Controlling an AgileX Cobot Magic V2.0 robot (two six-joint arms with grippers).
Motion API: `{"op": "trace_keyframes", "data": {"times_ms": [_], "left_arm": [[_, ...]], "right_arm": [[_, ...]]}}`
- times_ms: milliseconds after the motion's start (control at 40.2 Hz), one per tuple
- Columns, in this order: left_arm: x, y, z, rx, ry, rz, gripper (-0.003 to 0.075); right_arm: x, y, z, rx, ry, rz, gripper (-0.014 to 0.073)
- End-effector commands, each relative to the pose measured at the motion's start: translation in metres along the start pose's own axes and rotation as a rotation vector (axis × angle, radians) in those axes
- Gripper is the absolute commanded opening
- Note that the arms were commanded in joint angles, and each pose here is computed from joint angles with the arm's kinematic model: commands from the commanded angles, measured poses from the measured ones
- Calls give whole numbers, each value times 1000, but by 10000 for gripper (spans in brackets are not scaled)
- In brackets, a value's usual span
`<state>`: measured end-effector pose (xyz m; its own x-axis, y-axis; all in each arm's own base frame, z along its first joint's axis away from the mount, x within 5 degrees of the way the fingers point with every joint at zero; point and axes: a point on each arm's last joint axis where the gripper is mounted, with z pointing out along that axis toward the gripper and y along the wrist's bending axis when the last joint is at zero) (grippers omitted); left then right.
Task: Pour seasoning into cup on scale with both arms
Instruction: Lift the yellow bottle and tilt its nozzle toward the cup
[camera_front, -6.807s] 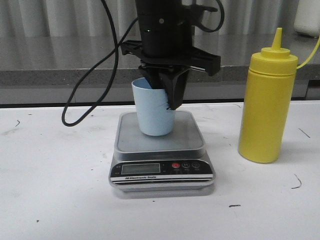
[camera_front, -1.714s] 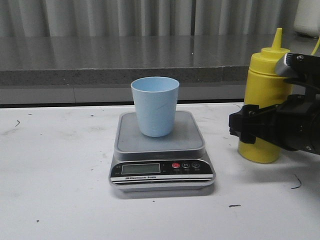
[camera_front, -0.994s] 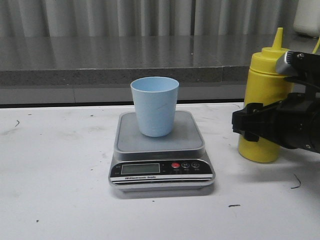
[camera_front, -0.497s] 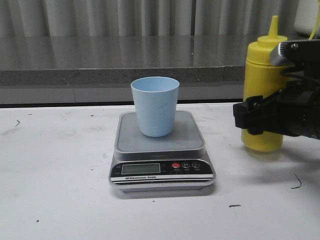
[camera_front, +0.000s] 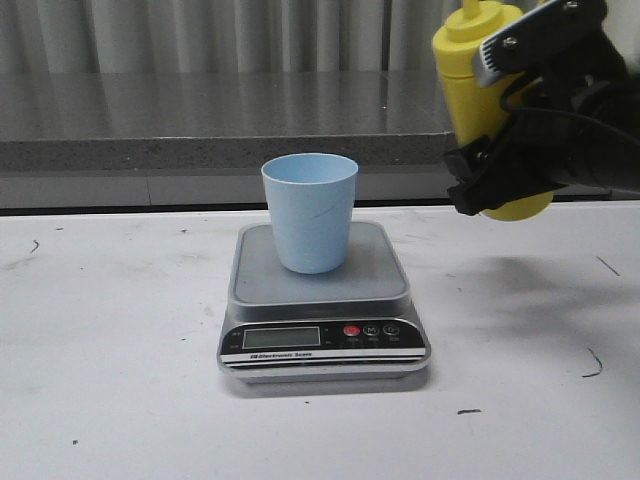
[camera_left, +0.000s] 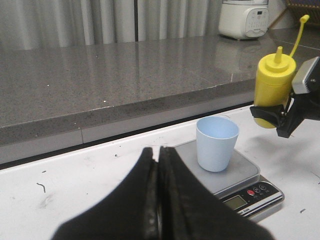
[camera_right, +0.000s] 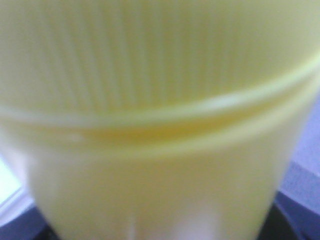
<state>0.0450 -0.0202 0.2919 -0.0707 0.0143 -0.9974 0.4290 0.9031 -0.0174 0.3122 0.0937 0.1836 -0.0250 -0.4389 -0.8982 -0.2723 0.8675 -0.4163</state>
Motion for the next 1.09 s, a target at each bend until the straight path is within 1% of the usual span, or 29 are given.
{"op": "trace_keyframes", "data": {"times_ms": [0, 174, 323, 522, 646, 745, 845, 969, 1068], "left_arm": [[-15, -1, -2, 11, -99, -12, -20], [-15, -1, -2, 11, -99, -12, -20], [-15, -1, -2, 11, -99, -12, -20], [-15, -1, -2, 11, -99, -12, -20], [-15, -1, -2, 11, -99, -12, -20], [-15, -1, -2, 11, -99, -12, -20], [-15, -1, -2, 11, -99, -12, -20], [-15, -1, -2, 11, -99, -12, -20], [-15, -1, -2, 11, -99, -12, -20]], "right_arm": [[-38, -14, 7, 52, -127, -138, 218], [-54, -20, 19, 61, -123, -356, 218], [-65, -24, 28, 63, -113, -520, 218], [-66, -23, 41, 63, -96, -756, 218], [-67, -24, 46, 90, -99, -886, 218], [-73, -29, 48, 141, -100, -960, 218], [-81, -34, 49, 206, -118, -1009, 218], [-89, -38, 48, 275, -160, -1016, 218], [-92, -39, 47, 301, -184, -1023, 218]]}}
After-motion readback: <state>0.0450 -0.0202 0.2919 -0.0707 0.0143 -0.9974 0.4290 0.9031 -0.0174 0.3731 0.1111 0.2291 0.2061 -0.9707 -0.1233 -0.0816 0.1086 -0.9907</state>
